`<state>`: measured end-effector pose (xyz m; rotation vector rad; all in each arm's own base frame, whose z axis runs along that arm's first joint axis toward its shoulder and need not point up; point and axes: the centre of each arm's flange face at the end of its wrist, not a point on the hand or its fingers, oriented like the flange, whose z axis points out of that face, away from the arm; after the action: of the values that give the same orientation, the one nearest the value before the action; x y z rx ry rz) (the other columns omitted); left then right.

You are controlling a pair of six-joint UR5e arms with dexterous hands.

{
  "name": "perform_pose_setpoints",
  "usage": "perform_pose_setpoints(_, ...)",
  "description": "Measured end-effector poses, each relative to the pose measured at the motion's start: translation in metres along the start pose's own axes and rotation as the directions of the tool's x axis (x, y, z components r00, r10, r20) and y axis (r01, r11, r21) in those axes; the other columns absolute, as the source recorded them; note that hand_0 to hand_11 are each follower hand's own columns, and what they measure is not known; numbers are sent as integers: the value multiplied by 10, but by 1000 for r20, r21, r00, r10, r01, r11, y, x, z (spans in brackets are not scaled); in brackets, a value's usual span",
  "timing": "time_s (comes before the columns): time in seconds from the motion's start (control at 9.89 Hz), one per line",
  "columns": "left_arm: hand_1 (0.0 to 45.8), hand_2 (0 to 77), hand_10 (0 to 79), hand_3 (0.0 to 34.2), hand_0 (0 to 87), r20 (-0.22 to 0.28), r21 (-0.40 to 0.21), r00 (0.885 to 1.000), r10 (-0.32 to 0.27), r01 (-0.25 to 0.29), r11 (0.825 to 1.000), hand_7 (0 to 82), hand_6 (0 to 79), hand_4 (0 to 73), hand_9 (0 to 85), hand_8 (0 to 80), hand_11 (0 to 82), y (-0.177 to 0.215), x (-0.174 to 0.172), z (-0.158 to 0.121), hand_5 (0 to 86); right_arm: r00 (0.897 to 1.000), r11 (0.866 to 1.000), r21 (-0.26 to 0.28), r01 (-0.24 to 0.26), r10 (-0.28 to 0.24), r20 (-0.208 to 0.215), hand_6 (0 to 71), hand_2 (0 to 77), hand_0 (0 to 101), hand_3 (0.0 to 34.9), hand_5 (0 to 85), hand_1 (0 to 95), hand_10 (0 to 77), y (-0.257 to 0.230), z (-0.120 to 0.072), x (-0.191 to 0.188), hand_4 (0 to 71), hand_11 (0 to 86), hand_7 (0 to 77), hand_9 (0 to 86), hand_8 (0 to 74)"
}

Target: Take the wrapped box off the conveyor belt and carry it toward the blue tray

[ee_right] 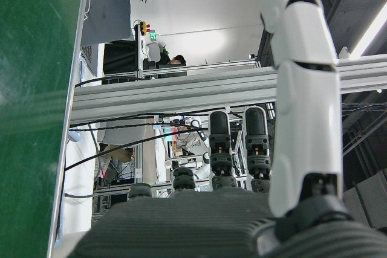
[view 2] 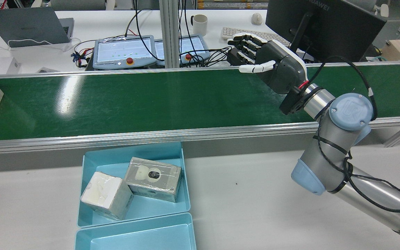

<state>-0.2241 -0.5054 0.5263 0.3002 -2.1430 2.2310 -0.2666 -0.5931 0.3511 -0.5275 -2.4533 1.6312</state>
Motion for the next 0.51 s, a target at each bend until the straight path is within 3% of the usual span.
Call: perform_pose_setpoints(0.51, 0, 5, 5, 0, 0, 0, 0, 1000, 0, 0, 1000, 0, 0, 0, 0, 5, 0, 0, 0, 0, 11, 1000, 1000, -14, -4, 4, 1, 65, 180, 490, 146, 316, 164, 0, 8, 0, 0, 158, 16, 267, 76, 22)
